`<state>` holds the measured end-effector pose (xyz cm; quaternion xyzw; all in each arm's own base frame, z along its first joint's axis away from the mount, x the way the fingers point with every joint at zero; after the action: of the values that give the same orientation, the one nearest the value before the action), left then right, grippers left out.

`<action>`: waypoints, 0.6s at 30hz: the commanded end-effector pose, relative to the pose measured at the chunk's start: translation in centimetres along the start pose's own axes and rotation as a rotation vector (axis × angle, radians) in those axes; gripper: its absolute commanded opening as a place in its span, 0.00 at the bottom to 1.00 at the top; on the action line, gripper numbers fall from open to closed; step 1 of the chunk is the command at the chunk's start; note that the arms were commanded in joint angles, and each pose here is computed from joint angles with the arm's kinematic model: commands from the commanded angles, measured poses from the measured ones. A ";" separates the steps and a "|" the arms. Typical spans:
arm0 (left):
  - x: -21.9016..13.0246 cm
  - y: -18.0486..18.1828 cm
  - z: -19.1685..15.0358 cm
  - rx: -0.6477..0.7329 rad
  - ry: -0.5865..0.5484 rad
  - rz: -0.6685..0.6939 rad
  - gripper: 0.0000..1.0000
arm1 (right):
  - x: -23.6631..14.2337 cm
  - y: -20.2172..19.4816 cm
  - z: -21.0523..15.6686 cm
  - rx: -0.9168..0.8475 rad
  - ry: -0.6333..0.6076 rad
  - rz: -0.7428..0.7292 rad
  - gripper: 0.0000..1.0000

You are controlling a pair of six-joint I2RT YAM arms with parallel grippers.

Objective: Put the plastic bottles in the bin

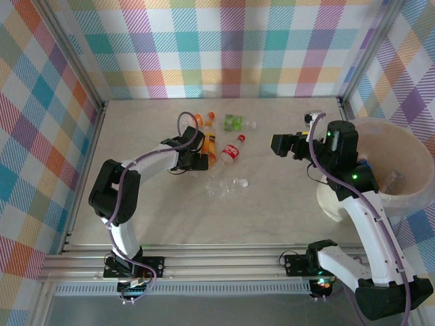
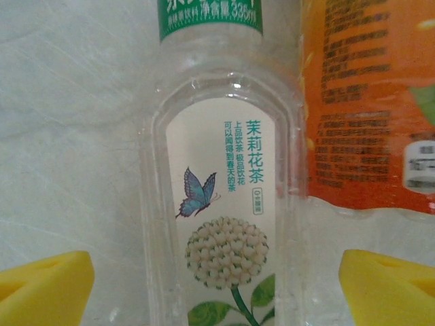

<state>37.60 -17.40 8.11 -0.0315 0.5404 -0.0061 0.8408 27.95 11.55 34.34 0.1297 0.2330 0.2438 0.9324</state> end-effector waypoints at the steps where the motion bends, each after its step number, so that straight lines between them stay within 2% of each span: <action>1: 0.5 -0.5 0.5 0.008 -0.001 -0.042 0.90 | -0.3 0.2 0.0 -0.023 -0.022 0.008 1.00; 18: 2.9 -0.1 -0.4 0.024 -0.044 -0.032 0.76 | -0.3 -0.3 0.2 -0.019 -0.044 -0.025 1.00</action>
<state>38.55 -18.02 5.89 -0.0346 0.5248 -0.0254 0.8501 28.10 11.04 33.79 0.1268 0.2347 0.2258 0.9369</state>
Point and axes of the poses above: each hand's point on the last joint's axis, 136 mm out from that joint toward the fingers, its own x axis out along the fingers, its own y axis along the line the jaws close on, z = x × y, the point moved 2 cm from there along -x, back along the fingers, and after that the axes turned 1 degree about -x, right-handed, at the moved point
